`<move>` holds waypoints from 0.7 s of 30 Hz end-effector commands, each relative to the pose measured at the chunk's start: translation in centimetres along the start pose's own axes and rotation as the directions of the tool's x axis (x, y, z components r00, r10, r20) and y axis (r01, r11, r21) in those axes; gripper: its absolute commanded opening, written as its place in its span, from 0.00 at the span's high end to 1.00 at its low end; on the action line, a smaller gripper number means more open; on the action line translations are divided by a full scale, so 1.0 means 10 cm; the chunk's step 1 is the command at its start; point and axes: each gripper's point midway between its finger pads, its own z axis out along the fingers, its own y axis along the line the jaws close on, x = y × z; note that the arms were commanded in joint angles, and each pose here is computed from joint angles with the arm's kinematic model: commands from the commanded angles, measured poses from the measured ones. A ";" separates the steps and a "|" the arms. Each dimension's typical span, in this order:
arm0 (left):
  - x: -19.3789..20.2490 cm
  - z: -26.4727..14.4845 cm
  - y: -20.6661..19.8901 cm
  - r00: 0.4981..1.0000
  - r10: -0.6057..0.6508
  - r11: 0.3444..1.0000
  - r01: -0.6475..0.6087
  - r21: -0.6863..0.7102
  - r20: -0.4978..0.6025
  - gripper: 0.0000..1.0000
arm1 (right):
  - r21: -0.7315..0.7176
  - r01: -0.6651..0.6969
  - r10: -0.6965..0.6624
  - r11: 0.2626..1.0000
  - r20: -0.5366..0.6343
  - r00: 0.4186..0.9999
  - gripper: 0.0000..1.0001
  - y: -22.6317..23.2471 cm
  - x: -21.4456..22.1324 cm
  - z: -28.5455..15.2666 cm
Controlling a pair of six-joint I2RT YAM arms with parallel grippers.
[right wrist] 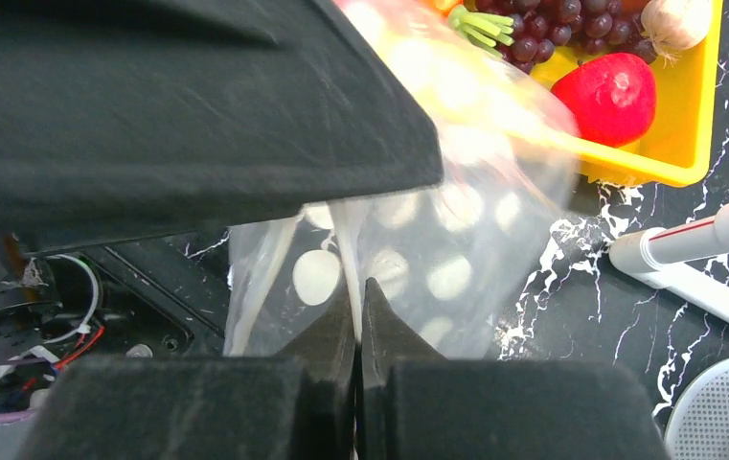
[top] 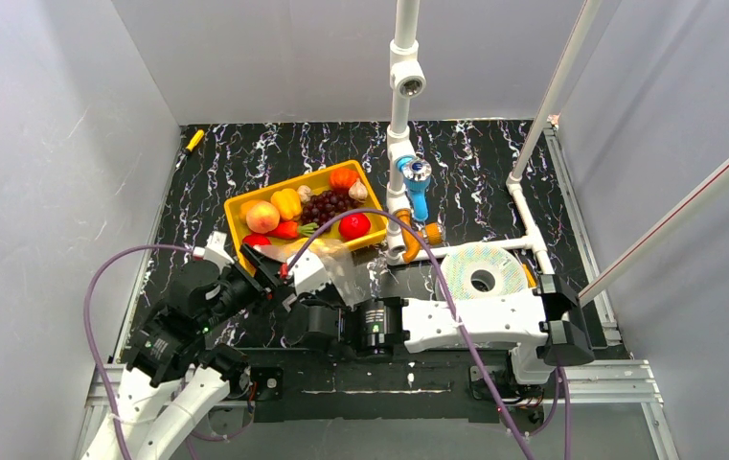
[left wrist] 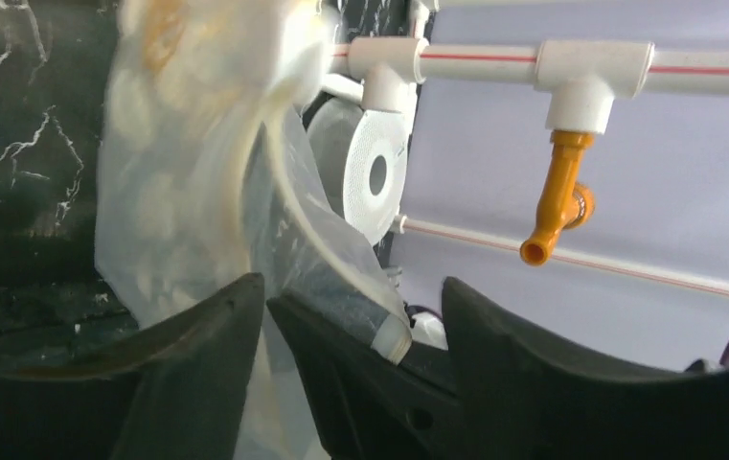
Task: Place the food in the zip-top bag and seal the zipper
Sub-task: Open the zipper of the food storage bag at the center of the board.
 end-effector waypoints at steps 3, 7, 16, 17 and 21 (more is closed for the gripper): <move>-0.16 -0.46 0.20 0.957 0.285 0.949 -0.273 -0.161 0.058 0.10 | -0.131 -0.092 0.100 0.987 0.060 0.993 0.99 0.03 -0.33 -0.18; -0.23 -0.66 0.30 0.919 0.389 0.901 -0.366 -0.234 0.059 0.10 | -0.173 -0.123 0.135 0.977 0.061 0.989 0.99 0.04 -0.41 -0.22; -0.07 -0.63 0.25 0.923 0.384 0.914 -0.379 -0.146 0.007 0.18 | -0.207 -0.140 0.155 0.968 0.060 0.986 0.99 0.07 -0.55 -0.19; -0.05 -0.58 0.25 0.925 0.379 0.916 -0.376 -0.138 -0.006 0.15 | -0.205 -0.135 0.149 0.969 0.056 0.987 0.99 0.08 -0.54 -0.17; 0.07 -0.35 0.25 0.929 0.352 0.922 -0.365 -0.129 -0.113 0.08 | -0.174 -0.105 0.113 0.979 0.039 0.993 0.99 0.10 -0.50 -0.09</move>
